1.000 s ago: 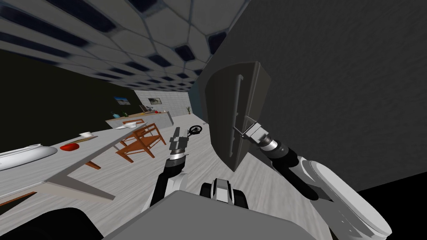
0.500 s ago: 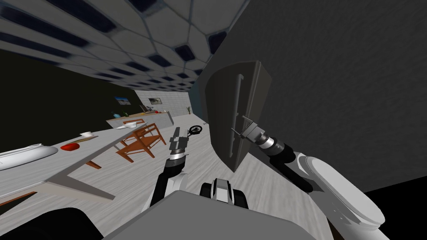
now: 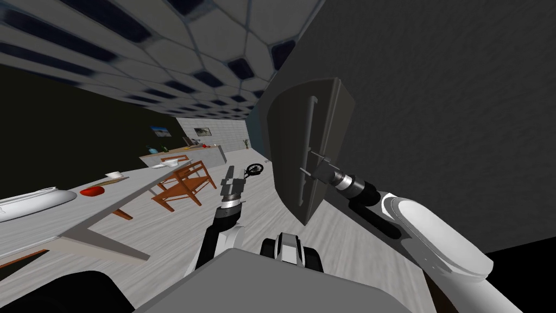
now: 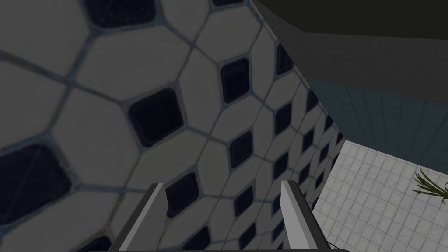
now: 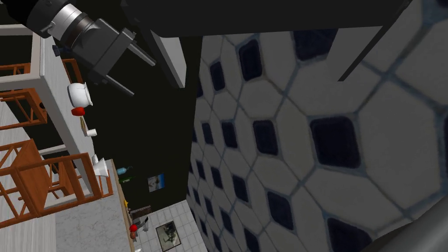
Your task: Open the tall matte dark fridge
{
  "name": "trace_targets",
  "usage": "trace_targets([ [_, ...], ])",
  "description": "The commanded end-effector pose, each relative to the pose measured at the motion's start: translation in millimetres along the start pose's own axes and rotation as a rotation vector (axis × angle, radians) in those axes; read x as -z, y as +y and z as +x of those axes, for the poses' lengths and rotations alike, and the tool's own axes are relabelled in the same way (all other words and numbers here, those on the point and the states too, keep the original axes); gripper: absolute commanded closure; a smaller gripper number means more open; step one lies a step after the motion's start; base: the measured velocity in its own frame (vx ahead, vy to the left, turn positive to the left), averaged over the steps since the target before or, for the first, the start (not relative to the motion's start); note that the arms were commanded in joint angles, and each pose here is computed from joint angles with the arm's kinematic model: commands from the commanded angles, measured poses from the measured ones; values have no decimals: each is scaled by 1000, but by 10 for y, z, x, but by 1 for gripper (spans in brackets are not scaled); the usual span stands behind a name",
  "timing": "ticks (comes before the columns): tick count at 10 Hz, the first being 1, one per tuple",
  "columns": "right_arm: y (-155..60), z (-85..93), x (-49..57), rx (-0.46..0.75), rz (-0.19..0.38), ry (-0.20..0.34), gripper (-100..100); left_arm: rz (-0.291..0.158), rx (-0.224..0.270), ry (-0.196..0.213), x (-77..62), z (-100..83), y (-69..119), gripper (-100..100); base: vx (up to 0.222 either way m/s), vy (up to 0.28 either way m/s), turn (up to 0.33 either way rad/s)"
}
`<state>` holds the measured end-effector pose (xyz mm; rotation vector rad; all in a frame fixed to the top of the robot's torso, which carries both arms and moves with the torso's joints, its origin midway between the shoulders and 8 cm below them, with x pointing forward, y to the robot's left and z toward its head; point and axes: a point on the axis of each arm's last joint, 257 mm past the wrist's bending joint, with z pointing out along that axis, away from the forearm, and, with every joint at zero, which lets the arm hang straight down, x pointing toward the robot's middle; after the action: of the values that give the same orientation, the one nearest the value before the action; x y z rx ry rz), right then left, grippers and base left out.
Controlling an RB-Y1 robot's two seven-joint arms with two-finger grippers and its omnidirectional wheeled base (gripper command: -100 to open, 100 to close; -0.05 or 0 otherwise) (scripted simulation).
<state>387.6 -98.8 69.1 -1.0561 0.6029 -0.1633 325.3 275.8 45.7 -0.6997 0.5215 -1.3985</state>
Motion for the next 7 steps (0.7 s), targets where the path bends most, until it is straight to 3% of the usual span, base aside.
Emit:
trace_targets([
  [1,33,112,-43,149,-55,23,-100,0,0,0,0,0,0,0,15,-6,10],
  [7,42,375,-97,446,-162,74,-100,0,0,0,0,0,0,0,13,-8,9],
])
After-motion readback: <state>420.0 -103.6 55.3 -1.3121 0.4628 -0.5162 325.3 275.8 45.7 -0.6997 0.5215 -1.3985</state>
